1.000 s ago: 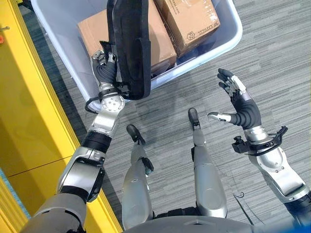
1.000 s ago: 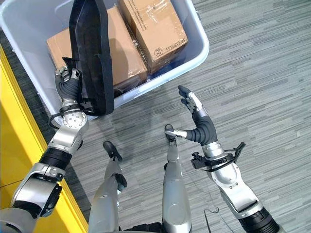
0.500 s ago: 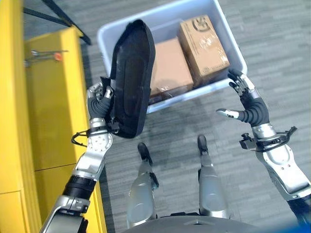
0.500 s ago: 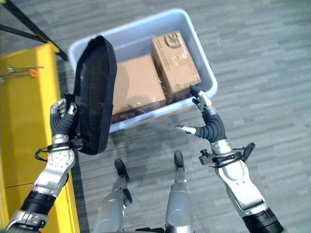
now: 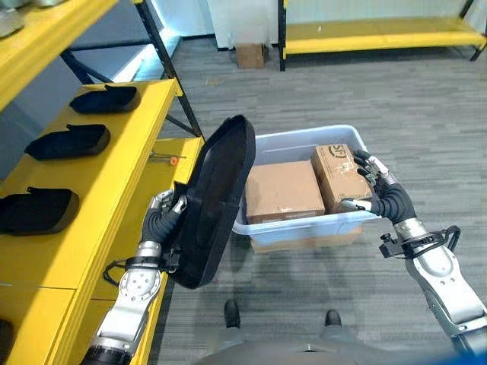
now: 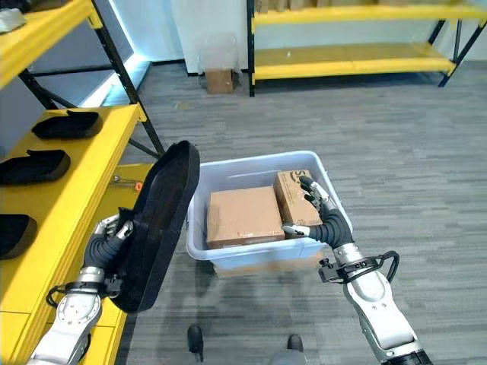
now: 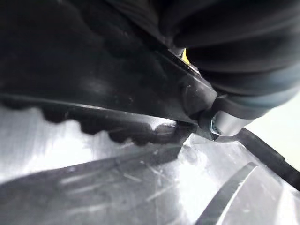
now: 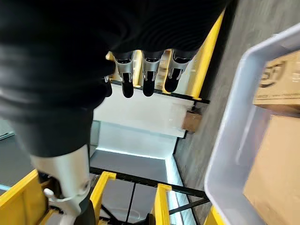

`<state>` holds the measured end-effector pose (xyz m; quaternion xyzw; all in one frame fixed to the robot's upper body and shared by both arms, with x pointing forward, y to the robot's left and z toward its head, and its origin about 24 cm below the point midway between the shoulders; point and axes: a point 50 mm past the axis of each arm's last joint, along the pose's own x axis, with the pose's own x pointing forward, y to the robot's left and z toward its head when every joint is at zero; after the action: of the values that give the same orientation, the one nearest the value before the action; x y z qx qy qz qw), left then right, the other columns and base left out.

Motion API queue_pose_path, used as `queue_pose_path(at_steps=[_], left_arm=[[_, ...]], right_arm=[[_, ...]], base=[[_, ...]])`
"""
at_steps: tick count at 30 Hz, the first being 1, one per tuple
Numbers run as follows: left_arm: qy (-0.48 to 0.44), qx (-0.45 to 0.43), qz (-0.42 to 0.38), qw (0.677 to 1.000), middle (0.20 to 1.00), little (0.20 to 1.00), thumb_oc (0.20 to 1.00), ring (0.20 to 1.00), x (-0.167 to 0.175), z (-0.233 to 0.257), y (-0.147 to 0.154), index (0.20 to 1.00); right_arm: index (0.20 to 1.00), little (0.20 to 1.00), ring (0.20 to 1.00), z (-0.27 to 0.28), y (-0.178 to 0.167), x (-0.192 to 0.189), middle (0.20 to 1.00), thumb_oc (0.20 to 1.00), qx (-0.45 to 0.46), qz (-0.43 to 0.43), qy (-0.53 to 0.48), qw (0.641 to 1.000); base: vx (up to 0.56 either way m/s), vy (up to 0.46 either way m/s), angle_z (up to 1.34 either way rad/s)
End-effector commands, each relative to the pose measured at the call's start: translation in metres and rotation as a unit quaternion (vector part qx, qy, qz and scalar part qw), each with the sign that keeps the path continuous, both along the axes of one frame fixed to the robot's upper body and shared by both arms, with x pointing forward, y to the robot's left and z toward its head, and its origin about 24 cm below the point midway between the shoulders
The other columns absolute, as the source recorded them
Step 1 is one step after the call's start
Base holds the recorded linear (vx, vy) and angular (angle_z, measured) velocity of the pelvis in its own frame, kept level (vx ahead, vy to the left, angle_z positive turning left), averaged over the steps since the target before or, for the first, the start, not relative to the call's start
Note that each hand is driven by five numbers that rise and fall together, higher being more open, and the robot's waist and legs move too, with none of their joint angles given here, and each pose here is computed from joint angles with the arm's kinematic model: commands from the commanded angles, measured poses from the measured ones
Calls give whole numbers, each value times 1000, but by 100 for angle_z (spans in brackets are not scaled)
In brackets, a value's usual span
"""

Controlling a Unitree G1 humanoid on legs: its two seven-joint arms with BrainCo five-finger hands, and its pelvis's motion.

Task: Move parts from the plastic box to the shelf.

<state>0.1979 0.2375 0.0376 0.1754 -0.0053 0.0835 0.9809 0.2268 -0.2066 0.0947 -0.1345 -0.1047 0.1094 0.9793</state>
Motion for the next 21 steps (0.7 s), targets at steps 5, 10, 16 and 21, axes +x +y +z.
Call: queue_pose_path(at_steps=[5,10,16,21], left_arm=[[-117,-20,-31,992,200,200,200,200,28,46,-1,200],[-126,-27,-40,991,200,200,200,200,29,50,-5,200],[-140,-5,-48,989,200,200,200,200,28,57,-6,200],[-152,52,-63,985,200,200,200,200,27,68,-2,200]], right_arm=[[1000,1000,1000,39,-4,15,1000,1000,-19,20,-84,996],[1000,1000,1000,32,-9,8,1000,1000,8,11,-70,997],[1000,1000,1000,22,-9,4,1000,1000,37,-13,-55,998],[1000,1000,1000,12,-6,2,1000,1000,55,-21,-39,997]], base=[[-312,-208,138],[-226,28,163],[-8,304,80],[9,302,27]])
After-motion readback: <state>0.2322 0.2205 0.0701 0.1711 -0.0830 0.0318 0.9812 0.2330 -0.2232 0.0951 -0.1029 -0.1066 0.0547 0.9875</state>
